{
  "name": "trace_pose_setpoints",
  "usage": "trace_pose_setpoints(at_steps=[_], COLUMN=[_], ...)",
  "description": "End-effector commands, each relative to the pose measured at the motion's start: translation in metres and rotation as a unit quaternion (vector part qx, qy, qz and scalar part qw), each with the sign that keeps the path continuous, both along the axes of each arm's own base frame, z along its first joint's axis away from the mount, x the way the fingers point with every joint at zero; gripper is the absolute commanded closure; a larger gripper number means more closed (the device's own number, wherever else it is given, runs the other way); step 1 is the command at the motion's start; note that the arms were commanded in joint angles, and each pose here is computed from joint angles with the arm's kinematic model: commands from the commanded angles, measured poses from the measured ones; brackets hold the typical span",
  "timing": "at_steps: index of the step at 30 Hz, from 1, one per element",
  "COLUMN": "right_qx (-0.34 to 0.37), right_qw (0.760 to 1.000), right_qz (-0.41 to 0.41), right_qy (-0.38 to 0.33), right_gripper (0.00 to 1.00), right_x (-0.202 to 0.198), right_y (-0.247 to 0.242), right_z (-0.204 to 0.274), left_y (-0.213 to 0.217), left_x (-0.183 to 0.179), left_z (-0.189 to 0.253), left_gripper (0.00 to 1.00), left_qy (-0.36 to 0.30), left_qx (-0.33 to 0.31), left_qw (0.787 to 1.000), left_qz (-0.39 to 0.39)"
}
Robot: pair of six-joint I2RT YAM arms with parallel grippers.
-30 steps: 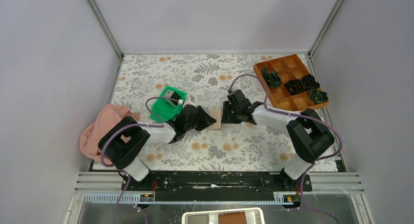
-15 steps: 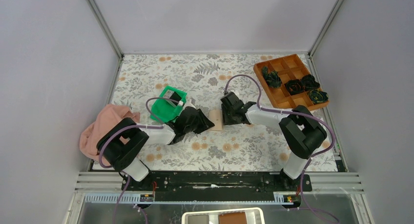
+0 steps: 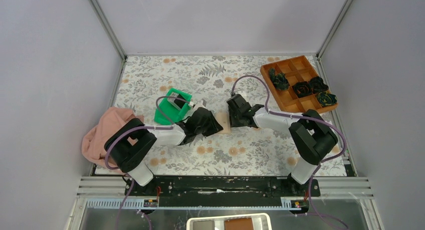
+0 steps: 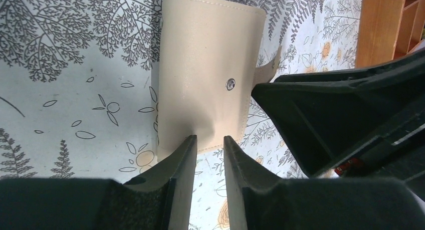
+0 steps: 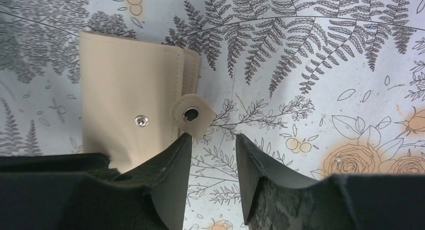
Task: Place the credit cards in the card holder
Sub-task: Close the card holder at the center of the board.
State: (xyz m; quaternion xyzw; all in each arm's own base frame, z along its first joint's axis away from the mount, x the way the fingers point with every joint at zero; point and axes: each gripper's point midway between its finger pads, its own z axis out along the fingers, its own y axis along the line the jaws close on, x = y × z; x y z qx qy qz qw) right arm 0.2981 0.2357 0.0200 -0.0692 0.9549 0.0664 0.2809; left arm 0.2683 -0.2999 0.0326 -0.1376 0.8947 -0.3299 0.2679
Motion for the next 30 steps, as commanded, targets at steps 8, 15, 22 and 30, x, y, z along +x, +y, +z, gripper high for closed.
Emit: trace_pose_setpoints(at_steps=[8,15,22,30], right_qx=[0.093,0.113,0.192,0.293], right_qw=[0.994,0.992,0.979,0.950], right_qz=[0.034,-0.002,-0.067,-0.100], right_qy=[-0.043,-0.048,-0.015,0.031], right_gripper=[0.55,0.55,0.57,0.54], right_x=[-0.003,-0.004,0.006,0.016], right_y=[0.029,0.022,0.006,0.009], right_z=[0.060,0.068,0.053,0.049], left_y=[0.006,0.006,0.007,0.013], left_x=[-0.003,-0.003,-0.005,-0.011], left_z=[-0.020,-0.024,-0.029,-0.036], left_gripper=[0.67,0.67,0.69,0.70], left_qy=[0.017,0.020,0.024,0.032], left_qx=[0.053,0.063,0.081,0.109], left_qw=[0.998,0.998,0.996,0.992], left_qz=[-0.003,-0.008,-0.023,-0.045])
